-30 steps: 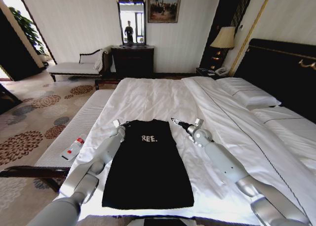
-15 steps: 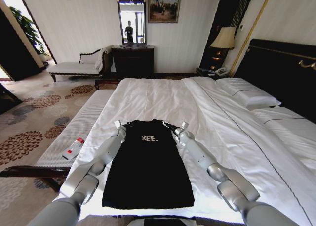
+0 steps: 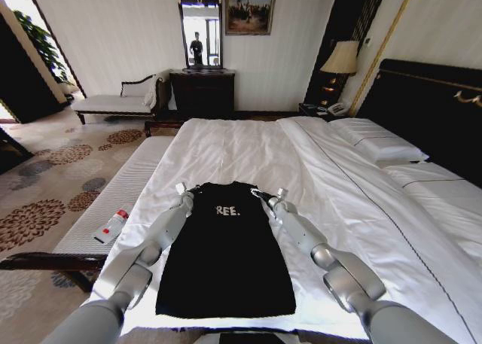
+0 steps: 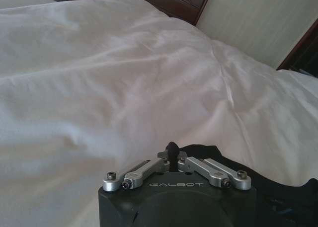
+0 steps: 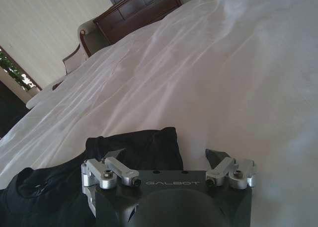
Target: Fold the clothes on the bed.
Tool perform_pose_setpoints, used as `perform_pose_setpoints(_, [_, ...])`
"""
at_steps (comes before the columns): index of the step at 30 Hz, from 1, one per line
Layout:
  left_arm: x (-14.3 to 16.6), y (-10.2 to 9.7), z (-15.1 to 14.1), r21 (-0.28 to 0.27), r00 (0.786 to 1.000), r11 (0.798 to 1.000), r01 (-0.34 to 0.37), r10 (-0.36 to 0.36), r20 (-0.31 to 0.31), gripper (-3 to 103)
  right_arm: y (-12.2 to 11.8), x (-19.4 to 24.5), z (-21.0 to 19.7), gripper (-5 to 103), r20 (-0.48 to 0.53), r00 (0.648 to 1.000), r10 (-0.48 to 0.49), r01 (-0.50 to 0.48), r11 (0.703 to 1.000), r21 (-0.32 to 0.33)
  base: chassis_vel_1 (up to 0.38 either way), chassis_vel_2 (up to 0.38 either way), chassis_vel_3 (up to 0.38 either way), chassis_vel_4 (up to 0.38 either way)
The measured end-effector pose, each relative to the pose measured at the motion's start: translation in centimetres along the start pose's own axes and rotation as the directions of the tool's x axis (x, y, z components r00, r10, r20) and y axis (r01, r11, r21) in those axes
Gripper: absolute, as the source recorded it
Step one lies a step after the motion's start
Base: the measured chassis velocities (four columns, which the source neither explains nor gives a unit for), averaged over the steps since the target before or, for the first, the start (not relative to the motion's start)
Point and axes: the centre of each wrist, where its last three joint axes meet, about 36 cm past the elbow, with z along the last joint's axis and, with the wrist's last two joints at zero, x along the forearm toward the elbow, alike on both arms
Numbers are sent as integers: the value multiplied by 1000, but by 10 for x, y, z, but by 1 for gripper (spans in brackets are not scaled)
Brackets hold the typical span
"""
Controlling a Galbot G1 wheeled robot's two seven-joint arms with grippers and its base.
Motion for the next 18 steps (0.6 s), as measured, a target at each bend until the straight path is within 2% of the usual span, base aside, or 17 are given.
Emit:
perform_pose_setpoints(2, [0,0,0,0,1000,1000,0,0,-1,2,-2,0,1,79,-3,1000,7,-7,1000,3,0,0,0,0])
perform_pose_setpoints(4, [0,0,0,0,1000,1000,0,0,-1,2,-2,0,1,79,-2,1000,9,-9,1000,2,0,0,0,0])
perform_pose_setpoints(6, [0,1,1,0,1000,1000,0,0,-4,2,-3,0,0,69,5,1000,19,-19,1000,-11,0,0,0,0])
perform_pose_setpoints(9, [-1,2,3,0,1000,1000,0,0,-7,2,-4,0,-1,63,8,1000,22,-22,1000,-18,0,0,0,0])
perform_pose_setpoints(12, [-2,1,6,3,1000,1000,1,-1,-14,2,-4,-1,-3,47,15,1000,27,-26,999,-31,0,0,0,0])
perform_pose_setpoints(15, [-3,0,6,3,1000,1000,0,0,-15,2,-5,-1,-3,41,15,999,28,-28,999,-34,0,0,0,0])
perform_pose_setpoints(16, [-4,-2,6,4,1000,1000,-1,1,-15,2,-5,-1,-2,31,14,1000,28,-27,999,-33,0,0,0,0])
perform_pose_setpoints(17, [-4,-3,6,5,1000,1000,-3,3,-15,2,-5,0,-1,31,12,1000,27,-27,999,-32,0,0,0,0])
perform_pose_setpoints(18, [-5,-3,6,6,1000,1000,-3,3,-15,2,-5,-1,0,25,10,1000,27,-27,999,-30,0,0,0,0])
